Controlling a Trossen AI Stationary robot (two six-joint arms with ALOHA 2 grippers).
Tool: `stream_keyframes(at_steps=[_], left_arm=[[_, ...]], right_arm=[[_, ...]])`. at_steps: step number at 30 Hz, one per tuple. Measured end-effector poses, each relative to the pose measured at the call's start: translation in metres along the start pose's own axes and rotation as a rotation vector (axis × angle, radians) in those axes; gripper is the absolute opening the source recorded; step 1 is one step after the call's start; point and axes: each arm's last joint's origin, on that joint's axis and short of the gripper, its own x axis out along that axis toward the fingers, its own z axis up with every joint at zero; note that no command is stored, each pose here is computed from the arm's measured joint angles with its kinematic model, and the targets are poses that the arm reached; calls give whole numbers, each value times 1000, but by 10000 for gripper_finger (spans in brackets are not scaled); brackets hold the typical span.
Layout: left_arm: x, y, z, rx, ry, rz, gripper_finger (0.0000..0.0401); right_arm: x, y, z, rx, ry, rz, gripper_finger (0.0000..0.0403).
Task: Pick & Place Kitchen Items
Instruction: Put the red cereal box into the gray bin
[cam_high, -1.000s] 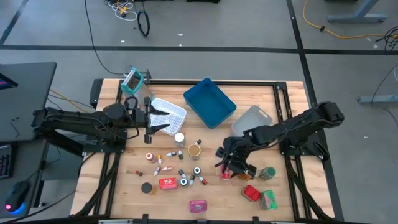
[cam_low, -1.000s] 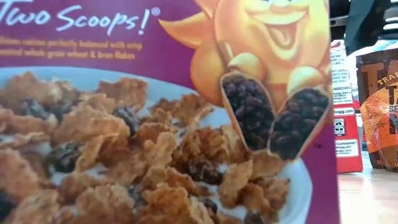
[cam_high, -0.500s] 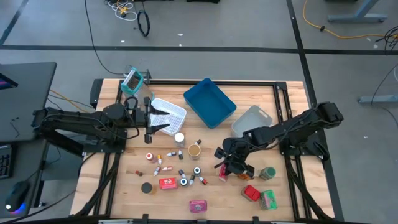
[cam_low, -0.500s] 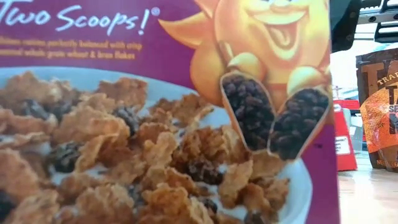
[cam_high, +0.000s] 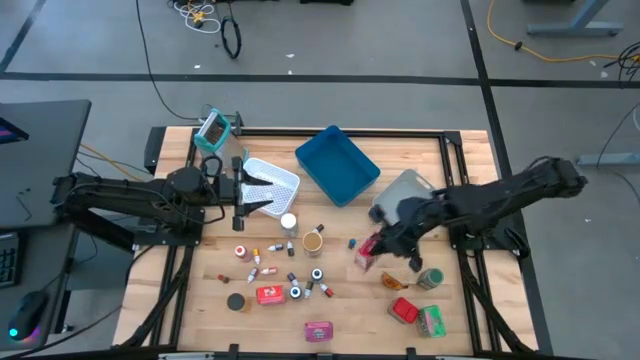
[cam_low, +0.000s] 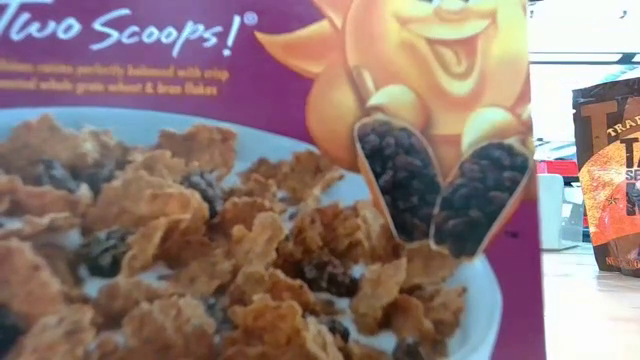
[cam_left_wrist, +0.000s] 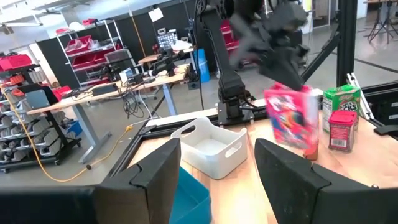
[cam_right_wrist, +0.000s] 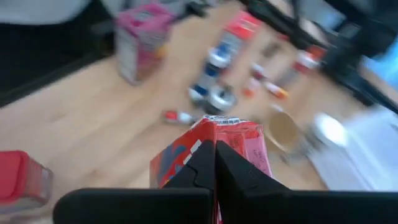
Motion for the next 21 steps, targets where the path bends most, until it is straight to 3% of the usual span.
stream_keyframes(at_steps=[7, 13, 17, 21], left_arm=[[0, 0, 0, 0, -2, 0, 215], [0, 0, 0, -1, -4, 1, 215], [0, 0, 0, -1, -5, 1, 215], [0, 0, 1, -1, -6, 2, 215]], right_arm=[[-56, -3, -14, 208, 169, -434, 4], [-73, -3, -45, 532, 340, -832, 4], [-69, -1, -69, 718, 402, -999, 4], [-57, 3, -93, 828, 429, -1067, 4]])
